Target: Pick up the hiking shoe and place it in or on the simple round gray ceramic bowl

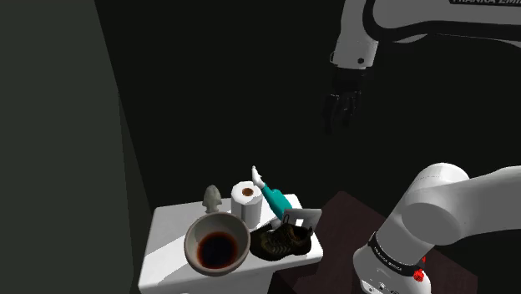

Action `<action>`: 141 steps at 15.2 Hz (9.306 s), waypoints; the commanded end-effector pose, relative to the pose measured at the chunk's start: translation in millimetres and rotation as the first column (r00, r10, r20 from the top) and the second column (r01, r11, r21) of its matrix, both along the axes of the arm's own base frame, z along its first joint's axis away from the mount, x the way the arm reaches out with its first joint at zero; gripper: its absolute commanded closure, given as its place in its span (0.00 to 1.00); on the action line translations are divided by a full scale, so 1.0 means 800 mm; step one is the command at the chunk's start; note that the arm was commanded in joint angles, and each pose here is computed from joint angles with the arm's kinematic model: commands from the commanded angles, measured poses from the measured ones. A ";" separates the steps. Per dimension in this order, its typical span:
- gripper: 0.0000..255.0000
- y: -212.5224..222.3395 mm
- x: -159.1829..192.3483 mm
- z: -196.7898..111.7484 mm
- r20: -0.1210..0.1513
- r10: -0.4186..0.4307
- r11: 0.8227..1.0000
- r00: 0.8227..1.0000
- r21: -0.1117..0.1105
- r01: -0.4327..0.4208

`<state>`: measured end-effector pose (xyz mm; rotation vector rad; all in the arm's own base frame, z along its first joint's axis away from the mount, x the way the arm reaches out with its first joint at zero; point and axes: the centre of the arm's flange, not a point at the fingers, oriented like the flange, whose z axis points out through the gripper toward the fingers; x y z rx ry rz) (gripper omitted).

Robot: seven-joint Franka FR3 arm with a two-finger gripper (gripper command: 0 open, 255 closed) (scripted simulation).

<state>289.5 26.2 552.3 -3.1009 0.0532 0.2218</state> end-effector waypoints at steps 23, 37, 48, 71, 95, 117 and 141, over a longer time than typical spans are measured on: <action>0.00 0.212 -0.067 -0.268 0.151 -0.462 0.883 0.874 -0.013 0.469; 0.00 0.212 -0.066 -0.311 0.151 -0.462 0.883 0.874 -0.013 0.469; 1.00 0.212 -0.067 -0.305 0.151 -0.462 0.883 0.874 -0.013 0.469; 1.00 0.212 -0.066 -0.153 0.151 -0.462 0.883 0.874 -0.013 0.469; 1.00 0.410 0.056 -0.038 0.151 -0.462 0.883 0.874 -0.013 0.469; 1.00 0.410 0.056 -0.183 0.151 -0.462 0.883 0.874 -0.013 0.469; 0.00 0.517 0.001 -0.238 0.481 -0.804 0.444 0.351 0.093 0.891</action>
